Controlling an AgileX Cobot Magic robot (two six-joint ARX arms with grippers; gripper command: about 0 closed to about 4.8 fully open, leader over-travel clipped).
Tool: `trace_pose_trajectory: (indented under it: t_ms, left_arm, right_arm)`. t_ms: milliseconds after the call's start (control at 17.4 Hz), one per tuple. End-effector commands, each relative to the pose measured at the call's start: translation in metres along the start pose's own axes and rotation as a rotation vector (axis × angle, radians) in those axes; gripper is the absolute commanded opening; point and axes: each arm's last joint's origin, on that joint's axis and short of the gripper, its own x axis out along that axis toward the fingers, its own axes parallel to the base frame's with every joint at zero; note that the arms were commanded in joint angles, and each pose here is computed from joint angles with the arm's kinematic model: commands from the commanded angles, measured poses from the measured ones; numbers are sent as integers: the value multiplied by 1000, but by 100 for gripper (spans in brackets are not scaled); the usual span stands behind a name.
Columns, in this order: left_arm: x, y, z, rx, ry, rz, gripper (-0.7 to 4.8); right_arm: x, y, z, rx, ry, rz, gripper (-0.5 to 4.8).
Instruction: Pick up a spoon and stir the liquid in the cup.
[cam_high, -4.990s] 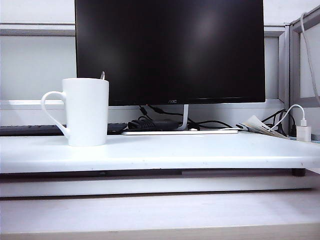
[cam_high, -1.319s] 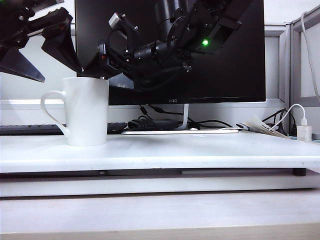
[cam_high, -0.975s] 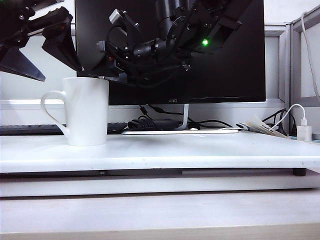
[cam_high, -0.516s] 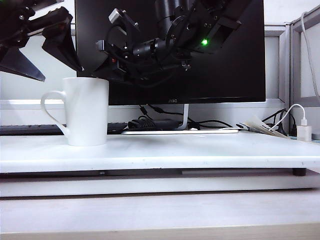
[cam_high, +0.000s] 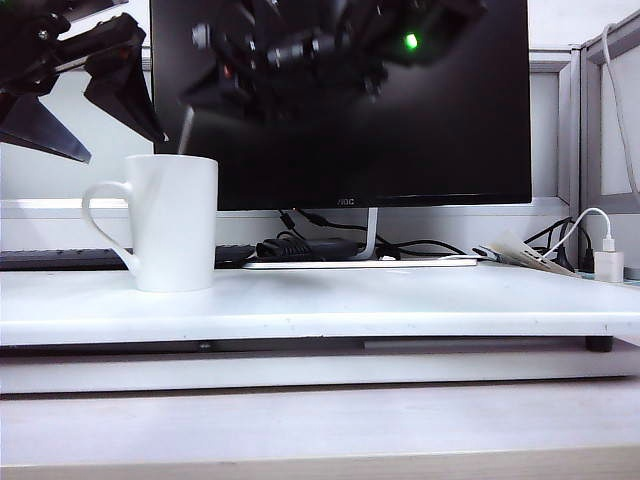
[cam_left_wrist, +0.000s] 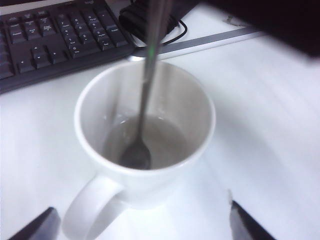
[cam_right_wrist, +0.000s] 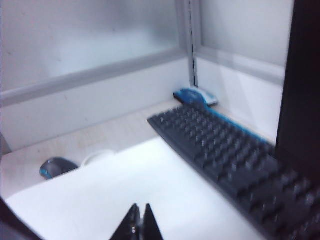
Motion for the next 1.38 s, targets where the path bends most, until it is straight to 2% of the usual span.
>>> trace_pose_trajectory:
  t_ms: [57, 287, 516, 688, 803, 918, 1032, 1090, 1262, 1377]
  left_arm:
    - [-3, 0, 3, 41, -17, 2, 479]
    - [-14, 1, 9, 116, -73, 79, 479]
    - [-33, 0, 16, 114, -147, 117, 479]
    - [-36, 0, 17, 113, -157, 116, 479]
    - [-35, 0, 17, 114, -155, 115, 479]
    - [-35, 0, 17, 113, -154, 116, 479]
    - [-35, 0, 17, 112, -153, 115, 479]
    - [-35, 0, 17, 110, -153, 115, 479]
    - [-35, 0, 17, 110, -152, 115, 479]
    - [-35, 0, 17, 110, -152, 115, 479]
  right_arm:
    - [2, 5, 10, -45, -3, 46, -6]
    - [2, 4, -1, -123, 92, 47, -6]
    - [5, 1, -10, -172, 104, 49, -6]
    - [7, 5, -12, -163, 110, 101, -6]
    - [5, 6, -17, -141, 163, 143, -6]
    - [3, 5, -24, -139, 234, 91, -6]
    - [3, 2, -28, -199, 293, -42, -6]
    - [3, 1, -26, -222, 280, -79, -6]
    - [7, 3, -18, -263, 203, -82, -6]
    - [11, 9, -13, -288, 139, -33, -6]
